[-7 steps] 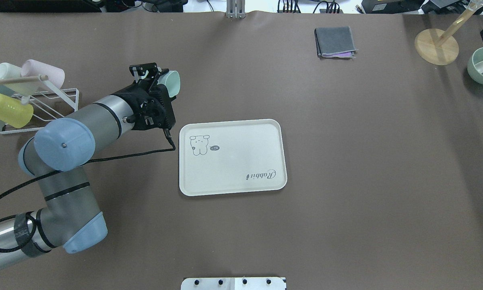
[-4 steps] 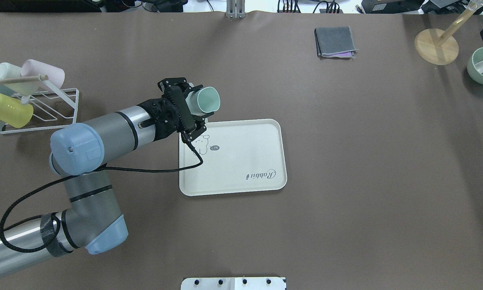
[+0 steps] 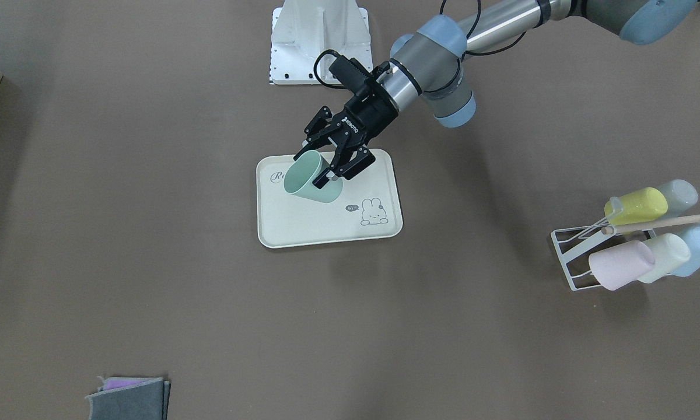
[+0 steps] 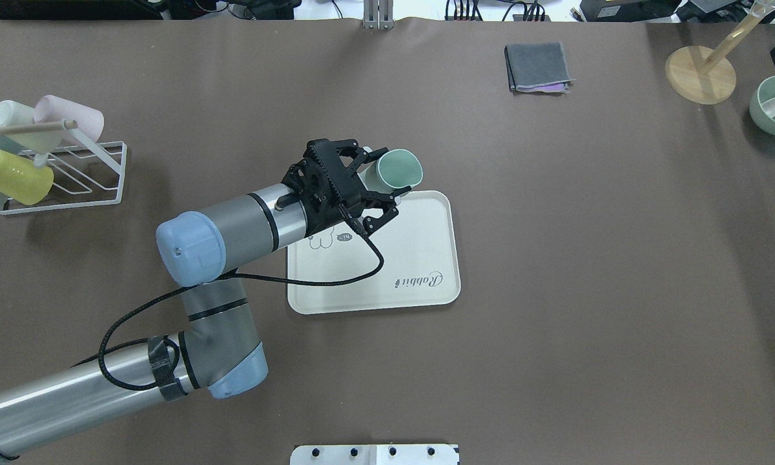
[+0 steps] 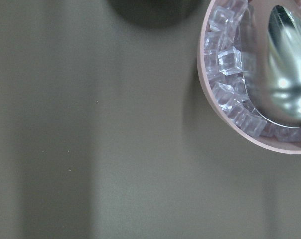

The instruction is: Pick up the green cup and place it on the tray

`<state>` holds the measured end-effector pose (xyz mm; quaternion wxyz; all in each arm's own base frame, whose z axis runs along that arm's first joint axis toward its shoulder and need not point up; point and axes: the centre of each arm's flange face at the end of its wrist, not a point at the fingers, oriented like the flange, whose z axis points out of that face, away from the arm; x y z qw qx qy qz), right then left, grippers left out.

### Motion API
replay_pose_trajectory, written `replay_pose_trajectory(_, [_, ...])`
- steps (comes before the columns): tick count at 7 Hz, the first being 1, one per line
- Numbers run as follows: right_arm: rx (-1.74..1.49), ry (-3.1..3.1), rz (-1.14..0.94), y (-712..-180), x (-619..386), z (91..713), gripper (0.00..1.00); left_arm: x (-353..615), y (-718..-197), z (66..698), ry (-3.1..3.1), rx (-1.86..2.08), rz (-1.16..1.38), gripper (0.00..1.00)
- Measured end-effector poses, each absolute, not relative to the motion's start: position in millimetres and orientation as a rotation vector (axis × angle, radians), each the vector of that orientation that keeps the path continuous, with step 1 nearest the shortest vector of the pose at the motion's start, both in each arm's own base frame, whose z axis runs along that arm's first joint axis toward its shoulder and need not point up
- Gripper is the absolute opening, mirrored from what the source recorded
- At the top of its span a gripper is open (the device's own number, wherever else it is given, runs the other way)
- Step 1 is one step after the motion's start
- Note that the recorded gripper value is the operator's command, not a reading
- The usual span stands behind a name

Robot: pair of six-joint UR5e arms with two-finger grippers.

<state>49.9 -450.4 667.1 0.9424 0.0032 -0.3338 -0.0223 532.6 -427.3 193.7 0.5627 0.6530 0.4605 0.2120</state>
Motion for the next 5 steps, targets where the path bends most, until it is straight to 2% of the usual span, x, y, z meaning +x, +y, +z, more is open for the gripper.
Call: replay_pose_trajectory(5, [-0.016,-0.673,-0.037,-443,51,676,1.00,573,-429,272,1.330,1.440,0.387,0.53])
